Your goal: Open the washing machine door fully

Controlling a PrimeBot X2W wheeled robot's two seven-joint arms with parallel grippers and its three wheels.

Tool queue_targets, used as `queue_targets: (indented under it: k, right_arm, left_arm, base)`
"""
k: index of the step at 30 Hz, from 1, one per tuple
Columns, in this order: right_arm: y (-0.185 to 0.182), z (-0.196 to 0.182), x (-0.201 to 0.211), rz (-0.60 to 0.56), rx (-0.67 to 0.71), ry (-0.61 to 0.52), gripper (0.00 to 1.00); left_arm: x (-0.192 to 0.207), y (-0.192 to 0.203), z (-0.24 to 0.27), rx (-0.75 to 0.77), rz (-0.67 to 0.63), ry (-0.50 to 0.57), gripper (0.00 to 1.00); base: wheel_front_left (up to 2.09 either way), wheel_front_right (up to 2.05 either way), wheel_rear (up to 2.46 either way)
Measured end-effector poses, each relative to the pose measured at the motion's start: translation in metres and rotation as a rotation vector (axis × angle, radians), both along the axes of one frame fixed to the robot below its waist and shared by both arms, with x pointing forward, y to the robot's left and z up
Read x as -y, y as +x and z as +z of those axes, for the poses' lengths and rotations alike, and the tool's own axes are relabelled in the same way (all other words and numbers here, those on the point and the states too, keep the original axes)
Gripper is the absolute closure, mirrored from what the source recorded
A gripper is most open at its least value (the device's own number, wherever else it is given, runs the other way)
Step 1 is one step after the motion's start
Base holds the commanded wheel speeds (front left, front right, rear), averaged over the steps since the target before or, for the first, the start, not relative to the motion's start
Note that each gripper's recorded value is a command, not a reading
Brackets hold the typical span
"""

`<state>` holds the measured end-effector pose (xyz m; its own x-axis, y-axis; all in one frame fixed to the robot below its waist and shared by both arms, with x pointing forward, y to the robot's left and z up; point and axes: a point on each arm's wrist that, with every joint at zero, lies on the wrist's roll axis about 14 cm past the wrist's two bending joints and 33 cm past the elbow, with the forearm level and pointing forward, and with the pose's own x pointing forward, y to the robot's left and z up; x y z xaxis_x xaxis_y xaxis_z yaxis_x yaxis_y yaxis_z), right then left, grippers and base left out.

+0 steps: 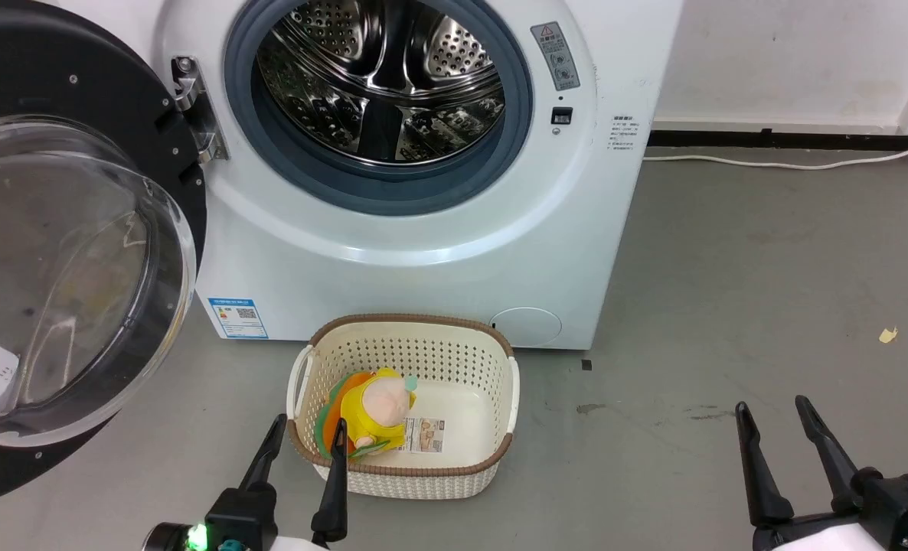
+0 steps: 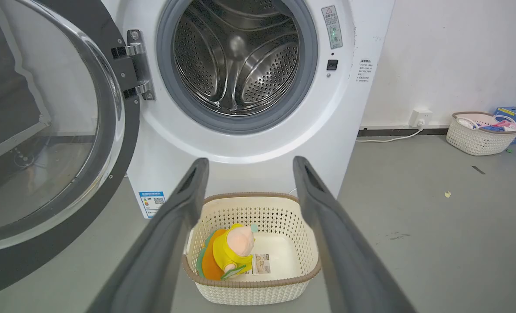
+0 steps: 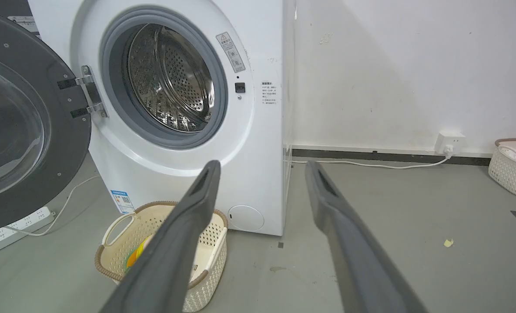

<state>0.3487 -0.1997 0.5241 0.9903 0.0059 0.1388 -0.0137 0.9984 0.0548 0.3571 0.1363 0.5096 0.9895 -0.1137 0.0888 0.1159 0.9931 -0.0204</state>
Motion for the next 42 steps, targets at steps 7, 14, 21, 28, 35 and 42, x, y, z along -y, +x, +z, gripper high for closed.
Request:
queue_targets:
  k: [7,14,21,28,35,42]
  right_arm:
    - [0.0,-0.002,-0.001,0.002,-0.006,-0.001,1.0]
    - [0.0,-0.003,-0.001,0.004,-0.014,-0.003,1.0]
    - [0.001,-0.004,-0.003,0.011,-0.027,-0.007,1.0]
    - [0.002,-0.005,-0.006,0.019,-0.036,-0.012,1.0]
    - [0.003,-0.005,-0.008,0.027,-0.044,-0.018,1.0]
    - [0.005,-0.004,-0.01,0.033,-0.051,-0.023,1.0]
  left_arm:
    - [-0.001,0.001,0.0,-0.001,0.005,-0.001,1.0]
    - [-0.001,0.001,-0.001,-0.007,0.004,0.001,1.0]
    - [-0.004,0.001,-0.001,-0.014,0.011,0.003,1.0]
    - [-0.008,0.002,0.0,-0.021,0.023,0.006,1.0]
    - [-0.009,0.003,0.0,-0.026,0.027,0.013,1.0]
    - [-0.011,0.003,0.0,-0.034,0.029,0.018,1.0]
  base:
    - [0.0,0.0,0.0]
    - [0.0,0.0,0.0]
    - [0.0,0.0,0.0]
    - [0.0,0.0,0.0]
    - [0.0,0.0,0.0]
    - [0.0,0.0,0.0]
